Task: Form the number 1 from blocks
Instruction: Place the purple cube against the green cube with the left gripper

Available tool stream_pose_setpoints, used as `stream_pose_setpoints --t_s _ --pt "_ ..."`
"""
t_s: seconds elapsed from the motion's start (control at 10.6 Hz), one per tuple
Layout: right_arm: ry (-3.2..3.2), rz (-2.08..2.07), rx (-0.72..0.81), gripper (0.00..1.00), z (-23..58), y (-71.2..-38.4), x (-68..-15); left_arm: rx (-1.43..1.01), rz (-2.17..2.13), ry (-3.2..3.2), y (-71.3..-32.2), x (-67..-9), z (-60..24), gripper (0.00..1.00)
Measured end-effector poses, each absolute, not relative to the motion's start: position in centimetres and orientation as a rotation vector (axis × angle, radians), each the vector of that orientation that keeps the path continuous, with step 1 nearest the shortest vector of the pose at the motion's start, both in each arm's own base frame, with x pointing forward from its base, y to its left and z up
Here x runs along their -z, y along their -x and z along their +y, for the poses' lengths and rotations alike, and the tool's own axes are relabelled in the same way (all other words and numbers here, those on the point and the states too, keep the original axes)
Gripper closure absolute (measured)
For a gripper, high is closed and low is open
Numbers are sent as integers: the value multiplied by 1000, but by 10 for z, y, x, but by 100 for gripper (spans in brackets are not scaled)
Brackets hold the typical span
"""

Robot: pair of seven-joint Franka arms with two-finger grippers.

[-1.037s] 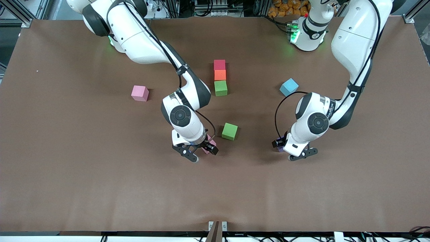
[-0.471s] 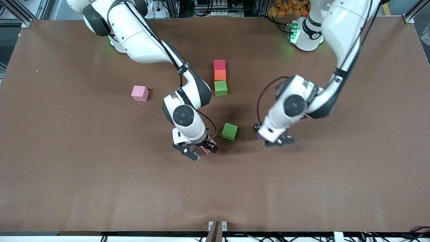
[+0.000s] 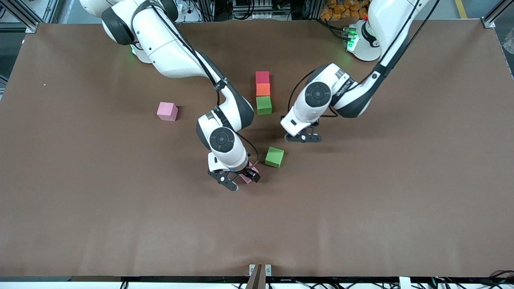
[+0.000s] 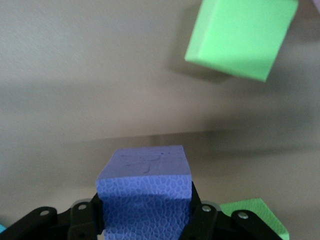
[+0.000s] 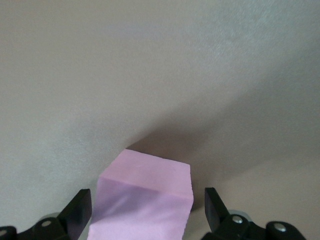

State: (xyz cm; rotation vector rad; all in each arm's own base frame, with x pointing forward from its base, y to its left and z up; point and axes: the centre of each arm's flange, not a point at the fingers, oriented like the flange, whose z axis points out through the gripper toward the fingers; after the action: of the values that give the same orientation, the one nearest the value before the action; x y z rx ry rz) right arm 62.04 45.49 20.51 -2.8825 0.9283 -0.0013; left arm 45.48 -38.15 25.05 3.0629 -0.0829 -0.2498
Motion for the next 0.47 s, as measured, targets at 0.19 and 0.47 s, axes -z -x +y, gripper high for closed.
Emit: stream_pose_setpoints --t_s 0.19,0.47 --pt "2891 923 -1 27 457 -618 -199 245 -113 -3048 -443 -248 -390 40" --pt "2923 842 19 33 454 -620 -200 225 -101 -3024 -433 -250 -403 40"
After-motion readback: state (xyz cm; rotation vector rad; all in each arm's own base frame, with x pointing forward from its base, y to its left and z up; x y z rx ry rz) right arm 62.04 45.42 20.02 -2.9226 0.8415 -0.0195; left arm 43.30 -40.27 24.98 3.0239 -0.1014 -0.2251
